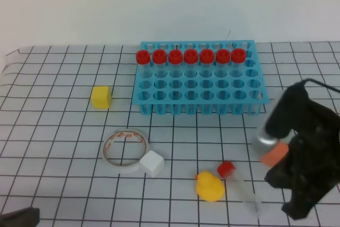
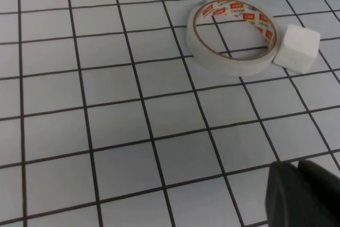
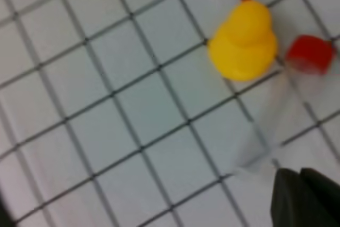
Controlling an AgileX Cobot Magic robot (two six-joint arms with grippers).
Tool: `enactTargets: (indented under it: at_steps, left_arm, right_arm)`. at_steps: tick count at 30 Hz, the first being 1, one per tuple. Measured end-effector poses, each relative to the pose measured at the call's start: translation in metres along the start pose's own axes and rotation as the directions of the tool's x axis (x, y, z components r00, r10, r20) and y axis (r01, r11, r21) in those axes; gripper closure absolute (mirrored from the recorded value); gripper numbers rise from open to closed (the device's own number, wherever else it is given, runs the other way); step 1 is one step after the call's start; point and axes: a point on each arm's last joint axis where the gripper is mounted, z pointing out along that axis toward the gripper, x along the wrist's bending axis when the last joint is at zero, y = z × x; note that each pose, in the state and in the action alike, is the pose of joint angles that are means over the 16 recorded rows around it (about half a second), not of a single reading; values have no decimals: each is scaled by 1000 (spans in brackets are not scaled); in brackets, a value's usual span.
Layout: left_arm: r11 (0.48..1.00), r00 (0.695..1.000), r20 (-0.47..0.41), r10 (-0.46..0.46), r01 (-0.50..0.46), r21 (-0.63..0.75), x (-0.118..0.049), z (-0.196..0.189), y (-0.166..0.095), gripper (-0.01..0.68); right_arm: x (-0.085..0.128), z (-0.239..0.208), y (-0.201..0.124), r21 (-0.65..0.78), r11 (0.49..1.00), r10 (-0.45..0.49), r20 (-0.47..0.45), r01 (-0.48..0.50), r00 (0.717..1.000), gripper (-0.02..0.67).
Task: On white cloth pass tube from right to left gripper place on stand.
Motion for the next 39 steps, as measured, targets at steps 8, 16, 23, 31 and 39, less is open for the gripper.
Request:
enactTargets:
  at_steps: [8,16,23,31,39]
  left_arm:
    - [1000,1000,1,0,0,3,0,0,0,674]
    - [1000,1000,1,0,0,5,0,0,0,674]
    - [1000,1000,2,0,0,10,0,0,-1,674]
    - [1000,1000,5,0,0,21,0,0,-2,674]
    - [1000,1000,7,-1,1,28,-1,0,-2,674]
  right_arm:
    - [1,29,22,105,994,-14,37,10,999,397]
    - [-6,74,22,212,976,41,0,-40,999,211]
    - [-10,100,17,261,964,61,-11,-56,998,264]
    - [-12,109,16,270,961,60,-7,-56,998,382]
    - [-14,108,21,264,963,55,0,-53,998,422]
